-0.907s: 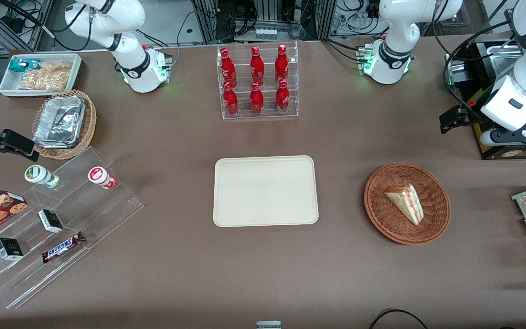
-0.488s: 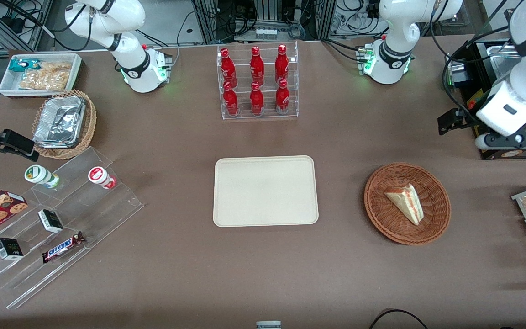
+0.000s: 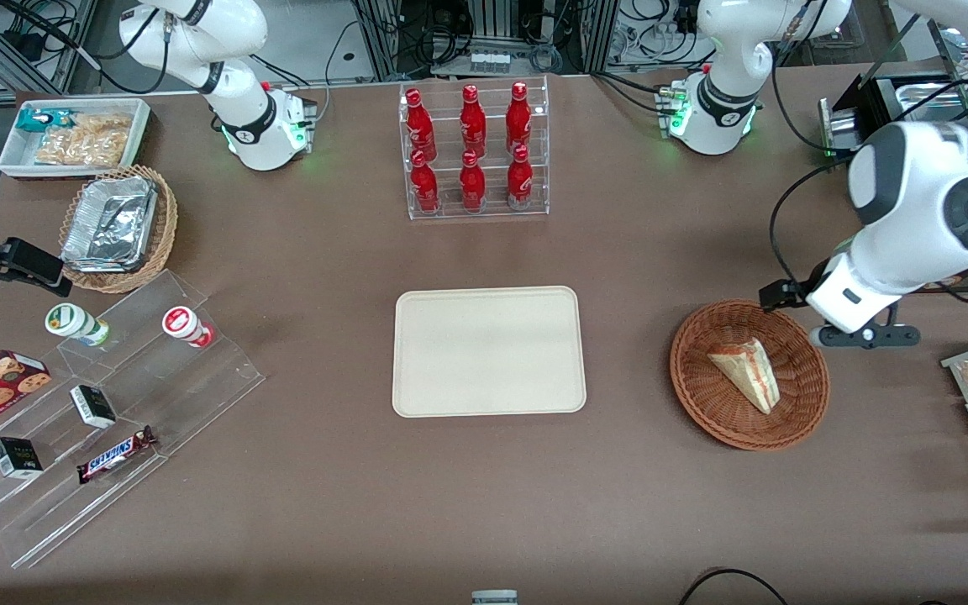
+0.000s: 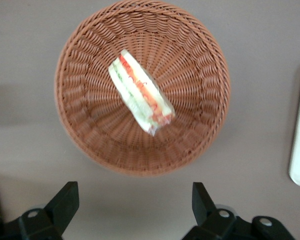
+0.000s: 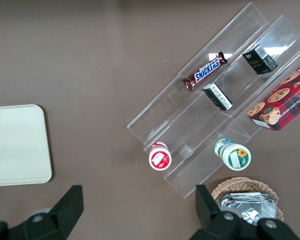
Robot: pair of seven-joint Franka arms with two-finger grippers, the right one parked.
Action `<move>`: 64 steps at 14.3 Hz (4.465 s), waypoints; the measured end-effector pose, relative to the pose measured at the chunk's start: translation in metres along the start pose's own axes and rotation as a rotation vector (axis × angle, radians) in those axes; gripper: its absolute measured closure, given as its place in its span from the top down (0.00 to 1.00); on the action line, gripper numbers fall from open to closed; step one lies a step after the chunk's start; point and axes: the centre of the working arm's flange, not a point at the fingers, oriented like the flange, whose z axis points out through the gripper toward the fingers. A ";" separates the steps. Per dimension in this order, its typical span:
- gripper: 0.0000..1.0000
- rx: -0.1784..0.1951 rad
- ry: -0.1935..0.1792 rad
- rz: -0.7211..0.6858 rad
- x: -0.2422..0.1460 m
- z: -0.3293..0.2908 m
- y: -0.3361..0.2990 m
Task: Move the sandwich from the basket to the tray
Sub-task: 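Move the open left gripper over the sandwich in the wicker basket, then lower the left gripper and close it on the wrapped sandwich, then lift the sandwich and carry it with the left gripper to the cream tray, then lower the sandwich onto the tray and open the left gripper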
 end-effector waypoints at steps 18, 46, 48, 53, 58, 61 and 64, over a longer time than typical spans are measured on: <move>0.98 -0.091 0.120 -0.857 0.023 0.137 0.005; 0.15 -0.024 -0.034 -0.123 -0.002 0.112 0.434; 0.15 -0.026 -0.029 -0.111 -0.016 0.124 0.455; 0.15 -0.039 -0.015 -0.147 -0.017 0.156 0.465; 0.59 -0.070 0.022 -0.162 -0.005 0.134 0.464; 0.91 -0.082 0.053 -0.173 0.000 0.082 0.455; 1.00 -0.040 0.034 -0.258 0.017 0.025 0.405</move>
